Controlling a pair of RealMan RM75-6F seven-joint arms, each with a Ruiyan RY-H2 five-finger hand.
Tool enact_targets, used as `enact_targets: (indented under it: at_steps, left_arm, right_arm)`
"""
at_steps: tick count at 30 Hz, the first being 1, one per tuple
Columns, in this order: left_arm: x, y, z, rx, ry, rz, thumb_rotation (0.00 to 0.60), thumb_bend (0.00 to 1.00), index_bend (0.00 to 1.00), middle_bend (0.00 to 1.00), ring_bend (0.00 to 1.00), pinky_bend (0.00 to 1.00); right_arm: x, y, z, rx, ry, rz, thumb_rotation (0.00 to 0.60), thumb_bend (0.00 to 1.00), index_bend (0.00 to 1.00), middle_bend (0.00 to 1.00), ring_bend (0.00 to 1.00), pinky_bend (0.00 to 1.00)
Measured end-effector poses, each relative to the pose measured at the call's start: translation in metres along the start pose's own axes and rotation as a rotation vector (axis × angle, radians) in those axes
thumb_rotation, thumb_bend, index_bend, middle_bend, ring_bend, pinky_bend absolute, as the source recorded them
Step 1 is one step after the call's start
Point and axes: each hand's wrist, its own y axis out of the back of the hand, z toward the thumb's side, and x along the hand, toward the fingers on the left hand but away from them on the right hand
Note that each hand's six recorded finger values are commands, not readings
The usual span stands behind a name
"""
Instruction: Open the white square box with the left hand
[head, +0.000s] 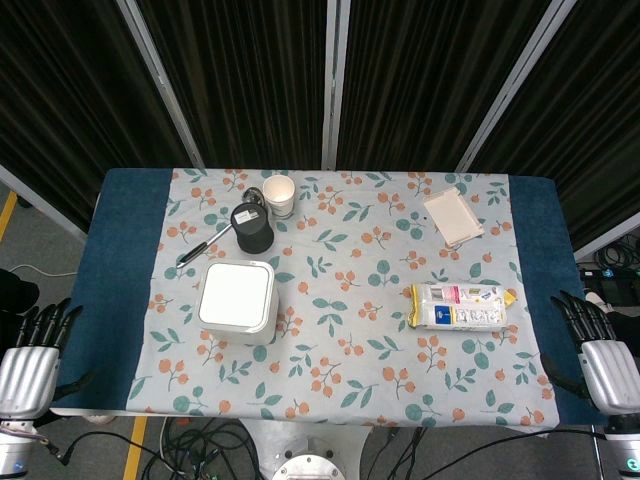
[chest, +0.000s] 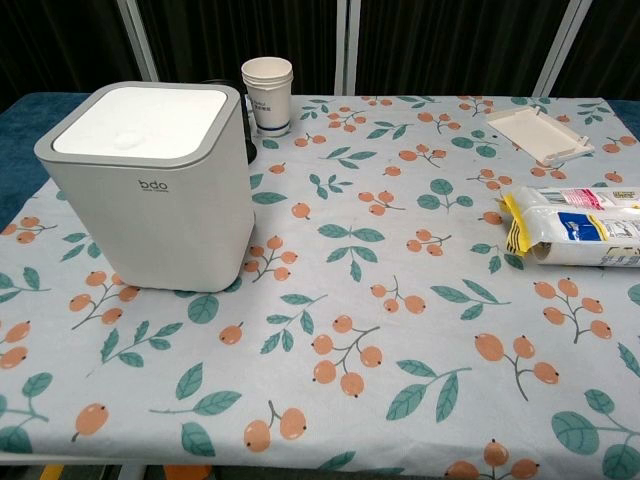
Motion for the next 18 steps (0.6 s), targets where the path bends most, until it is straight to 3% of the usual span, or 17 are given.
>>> enact_targets:
  at_steps: [12,18]
  left_arm:
    - [0.004,0.002,0.005,0.004,-0.028,0.011,0.600,0.00,0.10,0.02,0.05,0.00]
    - [0.022,0.014,0.028,-0.014,-0.173,0.037,0.600,0.00,0.22,0.13,0.10,0.04]
  right_arm:
    - [-0.001,-0.002,-0.002,-0.005,-0.002,0.009,0.600,0.29,0.00,0.00,0.00,0.00]
    - [-0.004,-0.009,-0.004,-0.015,-0.009,0.036,0.600,0.29,0.00,0.00,0.00,0.00]
